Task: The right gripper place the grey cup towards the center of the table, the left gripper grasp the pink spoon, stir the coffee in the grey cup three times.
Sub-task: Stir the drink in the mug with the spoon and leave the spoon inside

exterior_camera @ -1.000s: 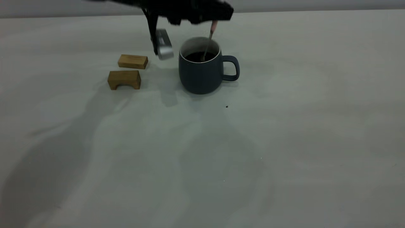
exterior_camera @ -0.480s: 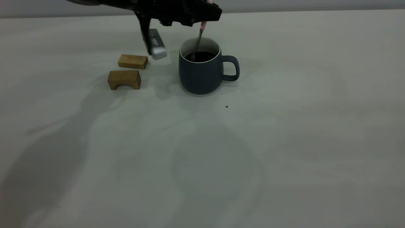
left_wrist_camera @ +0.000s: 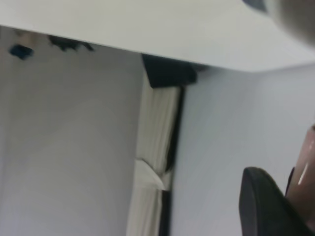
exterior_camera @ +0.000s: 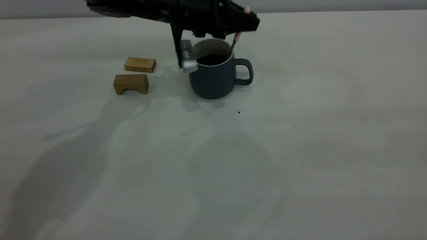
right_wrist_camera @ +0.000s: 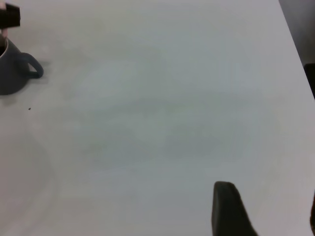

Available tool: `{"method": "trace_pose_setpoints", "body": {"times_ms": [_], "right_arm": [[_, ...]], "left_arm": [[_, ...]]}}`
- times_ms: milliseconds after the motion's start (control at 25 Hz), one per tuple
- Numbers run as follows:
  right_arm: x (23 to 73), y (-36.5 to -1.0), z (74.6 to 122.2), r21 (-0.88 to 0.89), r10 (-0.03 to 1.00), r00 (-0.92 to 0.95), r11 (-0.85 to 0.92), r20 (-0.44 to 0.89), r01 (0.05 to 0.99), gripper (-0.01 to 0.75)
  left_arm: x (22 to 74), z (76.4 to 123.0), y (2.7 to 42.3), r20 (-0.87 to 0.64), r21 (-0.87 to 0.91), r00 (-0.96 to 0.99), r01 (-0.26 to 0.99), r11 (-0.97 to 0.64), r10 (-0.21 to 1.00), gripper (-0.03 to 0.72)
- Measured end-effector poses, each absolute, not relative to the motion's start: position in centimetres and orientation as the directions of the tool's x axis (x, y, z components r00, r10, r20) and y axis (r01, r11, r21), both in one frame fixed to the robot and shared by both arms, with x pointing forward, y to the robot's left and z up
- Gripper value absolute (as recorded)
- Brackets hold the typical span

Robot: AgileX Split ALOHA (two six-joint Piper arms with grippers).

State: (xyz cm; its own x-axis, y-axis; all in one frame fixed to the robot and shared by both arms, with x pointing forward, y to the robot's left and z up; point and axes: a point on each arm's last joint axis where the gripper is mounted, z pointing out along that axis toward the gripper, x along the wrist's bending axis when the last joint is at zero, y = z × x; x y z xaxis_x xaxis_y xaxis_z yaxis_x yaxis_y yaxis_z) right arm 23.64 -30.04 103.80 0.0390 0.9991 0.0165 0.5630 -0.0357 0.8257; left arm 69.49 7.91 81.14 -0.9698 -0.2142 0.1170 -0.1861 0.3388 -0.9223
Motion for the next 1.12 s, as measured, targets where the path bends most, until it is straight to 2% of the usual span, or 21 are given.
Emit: {"method": "trace_pose_setpoints", "body": {"times_ms": [240, 520, 680, 920, 1120], "right_arm": [[23.6, -30.0, 103.8, 0.826, 0.999, 0.039, -0.036, 0.017, 0.563, 0.433], [23.6, -30.0, 103.8, 0.826, 0.999, 0.039, -0.036, 0.017, 0.563, 0.433], [23.6, -30.0, 103.8, 0.826, 0.999, 0.039, -0.036, 0.017, 0.563, 0.433], [23.6, -30.0, 103.8, 0.826, 0.999, 0.039, -0.036, 0.017, 0.563, 0.433], [23.6, -30.0, 103.8, 0.826, 0.999, 0.039, -0.036, 0.017, 0.563, 0.431]], "left_arm": [[69.9, 80.8, 10.5, 0.194, -0.886, -0.956, -0.268, 0.379, -0.221, 0.144], [71.4, 81.1, 11.0, 0.092, -0.905, -0.94, -0.216, 0.366, -0.328, 0.144], [71.0, 81.3, 9.4, 0.066, -0.918, -0.95, -0.178, 0.354, -0.306, 0.144], [70.0, 81.6, 8.7, 0.091, -0.93, -0.975, -0.157, 0.332, -0.204, 0.144], [69.7, 81.4, 10.5, 0.239, -0.893, -0.957, -0.283, 0.35, -0.165, 0.144]]}}
